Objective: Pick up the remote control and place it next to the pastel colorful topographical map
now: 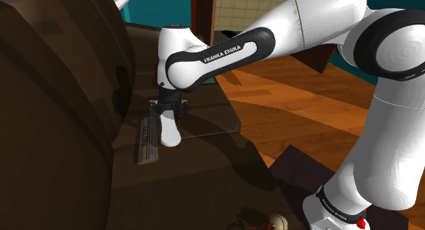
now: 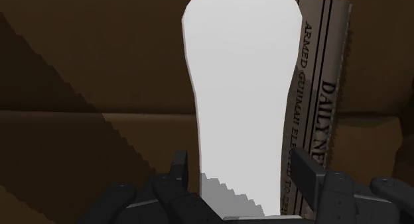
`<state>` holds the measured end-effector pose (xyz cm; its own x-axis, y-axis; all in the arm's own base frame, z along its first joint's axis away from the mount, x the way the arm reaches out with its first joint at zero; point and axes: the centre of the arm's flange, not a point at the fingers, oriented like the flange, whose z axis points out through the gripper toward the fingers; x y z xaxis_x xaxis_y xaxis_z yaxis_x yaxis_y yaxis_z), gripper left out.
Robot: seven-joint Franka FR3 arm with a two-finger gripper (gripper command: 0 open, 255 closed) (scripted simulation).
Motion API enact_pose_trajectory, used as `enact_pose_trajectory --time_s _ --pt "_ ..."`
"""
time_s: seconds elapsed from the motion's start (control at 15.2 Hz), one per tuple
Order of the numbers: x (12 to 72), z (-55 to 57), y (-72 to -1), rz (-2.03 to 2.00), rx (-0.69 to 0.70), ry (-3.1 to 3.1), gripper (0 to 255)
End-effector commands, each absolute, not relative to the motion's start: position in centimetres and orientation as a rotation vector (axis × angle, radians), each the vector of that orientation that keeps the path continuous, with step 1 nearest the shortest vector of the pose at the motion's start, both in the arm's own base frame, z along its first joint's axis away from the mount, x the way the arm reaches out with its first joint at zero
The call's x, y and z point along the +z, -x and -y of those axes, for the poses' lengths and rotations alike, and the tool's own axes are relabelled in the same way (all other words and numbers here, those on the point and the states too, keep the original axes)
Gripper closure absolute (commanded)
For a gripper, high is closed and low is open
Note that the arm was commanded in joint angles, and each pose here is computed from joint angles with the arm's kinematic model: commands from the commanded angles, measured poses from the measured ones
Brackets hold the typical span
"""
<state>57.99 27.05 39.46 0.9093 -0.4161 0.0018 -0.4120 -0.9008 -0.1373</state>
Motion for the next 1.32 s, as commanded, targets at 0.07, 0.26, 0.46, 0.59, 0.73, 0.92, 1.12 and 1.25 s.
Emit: enact_pose_trajectory --time_s 0.07,0.26,0.46,0.59,0.73,0.92,1.12,1.25 --pt "41.1 -27.0 -58.0 -0.64 -0.047 2.938 255" --pt "42.7 -27.0 -58.0 -0.64 -0.047 2.938 255" --pt "44.3 -27.0 -58.0 -0.64 -0.047 2.938 255" --pt "44.4 -26.0 -58.8 -0.64 -0.047 2.938 255" --pt "44.5 -23.9 -60.4 -0.64 -0.047 2.938 255" --pt "44.5 -20.7 -62.8 -0.64 -0.047 2.938 255" --pt "44.5 -17.6 -65.2 -0.64 -0.047 2.938 255" --pt "44.6 -15.5 -66.8 -0.64 -0.047 2.938 255"
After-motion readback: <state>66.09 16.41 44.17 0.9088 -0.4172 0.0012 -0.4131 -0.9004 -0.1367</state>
